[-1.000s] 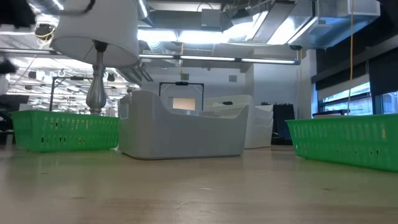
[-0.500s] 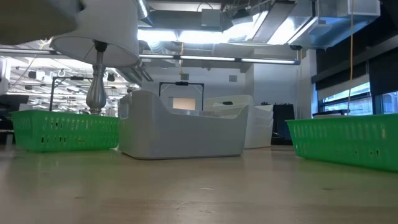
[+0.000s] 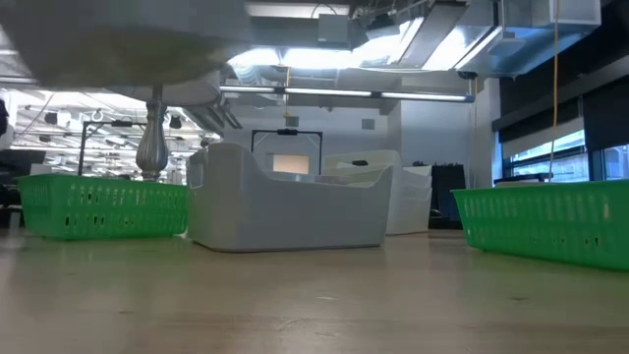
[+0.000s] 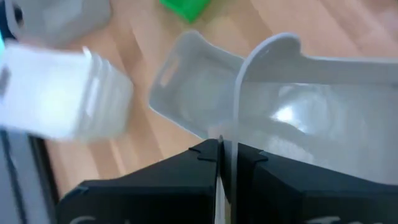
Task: Stack baskets by color
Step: Stack the bottom gray bin on the middle gray bin
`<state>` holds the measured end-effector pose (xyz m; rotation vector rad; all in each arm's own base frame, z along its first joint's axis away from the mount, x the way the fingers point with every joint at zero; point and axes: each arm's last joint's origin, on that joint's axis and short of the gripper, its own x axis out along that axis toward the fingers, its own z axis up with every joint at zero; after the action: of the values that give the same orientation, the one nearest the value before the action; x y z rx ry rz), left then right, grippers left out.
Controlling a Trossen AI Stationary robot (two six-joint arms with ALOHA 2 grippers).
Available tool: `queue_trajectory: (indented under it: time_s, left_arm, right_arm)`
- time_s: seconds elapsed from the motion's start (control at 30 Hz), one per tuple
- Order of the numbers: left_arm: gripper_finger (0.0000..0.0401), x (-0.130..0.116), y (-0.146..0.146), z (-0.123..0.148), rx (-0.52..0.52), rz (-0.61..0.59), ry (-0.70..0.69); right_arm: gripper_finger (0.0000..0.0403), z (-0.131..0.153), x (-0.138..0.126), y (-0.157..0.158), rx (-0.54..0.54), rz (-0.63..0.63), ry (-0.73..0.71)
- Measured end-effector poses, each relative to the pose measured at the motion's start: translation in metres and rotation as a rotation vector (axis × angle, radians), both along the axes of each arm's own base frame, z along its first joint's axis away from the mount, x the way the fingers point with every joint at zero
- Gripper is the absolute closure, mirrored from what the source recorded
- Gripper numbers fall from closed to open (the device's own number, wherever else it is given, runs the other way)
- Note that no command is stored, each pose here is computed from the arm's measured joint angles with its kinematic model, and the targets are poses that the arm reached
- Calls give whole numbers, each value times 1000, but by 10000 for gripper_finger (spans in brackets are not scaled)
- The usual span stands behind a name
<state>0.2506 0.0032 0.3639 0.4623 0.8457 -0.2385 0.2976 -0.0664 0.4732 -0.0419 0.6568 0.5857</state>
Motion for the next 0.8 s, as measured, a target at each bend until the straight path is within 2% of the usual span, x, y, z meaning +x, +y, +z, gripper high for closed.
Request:
queue_trajectory:
  time_s: [0.23, 0.47, 0.67, 0.8]
  left_arm:
    - [401, 60, 28, 3, 134, -172, -14]
    - [401, 117, 39, -24, 150, -303, 21]
    - [401, 141, 42, -47, 143, -352, 70]
    - [401, 140, 41, -59, 105, -357, 153]
  right_arm:
    - [306, 14, -18, 5, -25, -9, -49]
    - [306, 18, -24, 6, -30, -11, -60]
    - [306, 17, -25, 7, -26, -11, -44]
    - [306, 17, -25, 7, -25, -11, -40]
